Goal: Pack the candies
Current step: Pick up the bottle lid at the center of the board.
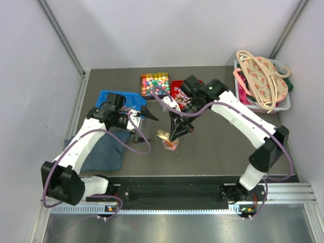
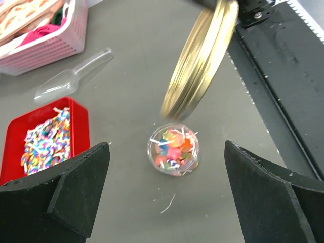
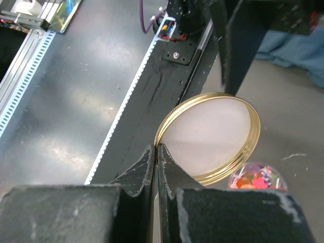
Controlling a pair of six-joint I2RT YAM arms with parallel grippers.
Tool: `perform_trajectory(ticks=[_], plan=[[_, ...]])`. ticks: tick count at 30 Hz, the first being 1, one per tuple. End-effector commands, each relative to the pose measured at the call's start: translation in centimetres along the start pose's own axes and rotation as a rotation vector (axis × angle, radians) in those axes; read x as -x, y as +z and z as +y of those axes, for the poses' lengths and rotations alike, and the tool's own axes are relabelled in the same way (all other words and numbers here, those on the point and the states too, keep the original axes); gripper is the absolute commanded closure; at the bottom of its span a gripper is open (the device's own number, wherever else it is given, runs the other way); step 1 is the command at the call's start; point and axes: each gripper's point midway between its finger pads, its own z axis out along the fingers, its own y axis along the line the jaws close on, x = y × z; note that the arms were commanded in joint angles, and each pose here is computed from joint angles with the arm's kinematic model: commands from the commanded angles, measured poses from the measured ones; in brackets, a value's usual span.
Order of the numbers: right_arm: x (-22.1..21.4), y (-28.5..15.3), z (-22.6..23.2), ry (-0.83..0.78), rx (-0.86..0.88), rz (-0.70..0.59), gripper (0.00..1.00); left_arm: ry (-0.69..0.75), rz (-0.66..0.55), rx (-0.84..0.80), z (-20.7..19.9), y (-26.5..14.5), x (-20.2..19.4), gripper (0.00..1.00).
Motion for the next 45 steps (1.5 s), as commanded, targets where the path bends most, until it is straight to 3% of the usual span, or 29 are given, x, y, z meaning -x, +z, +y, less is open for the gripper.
perform_trajectory(ticks=[1, 5, 17, 35, 43, 45], plan=[[0.8, -0.3, 2.6, 0.089, 0.106, -0.032, 1.00, 0.031, -0.063, -0.042, -0.2, 0.6, 1.9, 0.01], [0.7, 0.0, 1.7, 0.103, 0.124, -0.030, 1.00, 0.022, -0.072, -0.071, -0.6, 1.1, 2.2, 0.07], [1.1, 0.2, 0.5, 0.089, 0.134, -0.048, 1.00, 0.025, -0.088, -0.132, -1.6, 1.8, 3.3, 0.44], [1.2, -1.1, -1.1, 0.099, 0.091, -0.073, 1.00, 0.012, -0.066, -0.163, -2.5, 2.2, 3.2, 0.72], [1.1, -1.3, -1.5, 0.099, 0.071, -0.069, 1.00, -0.001, -0.065, -0.169, -2.5, 2.4, 3.1, 0.78], [1.1, -1.5, -2.0, 0.095, 0.052, -0.069, 0.93, -0.009, -0.061, -0.167, -2.5, 2.4, 3.1, 0.83]])
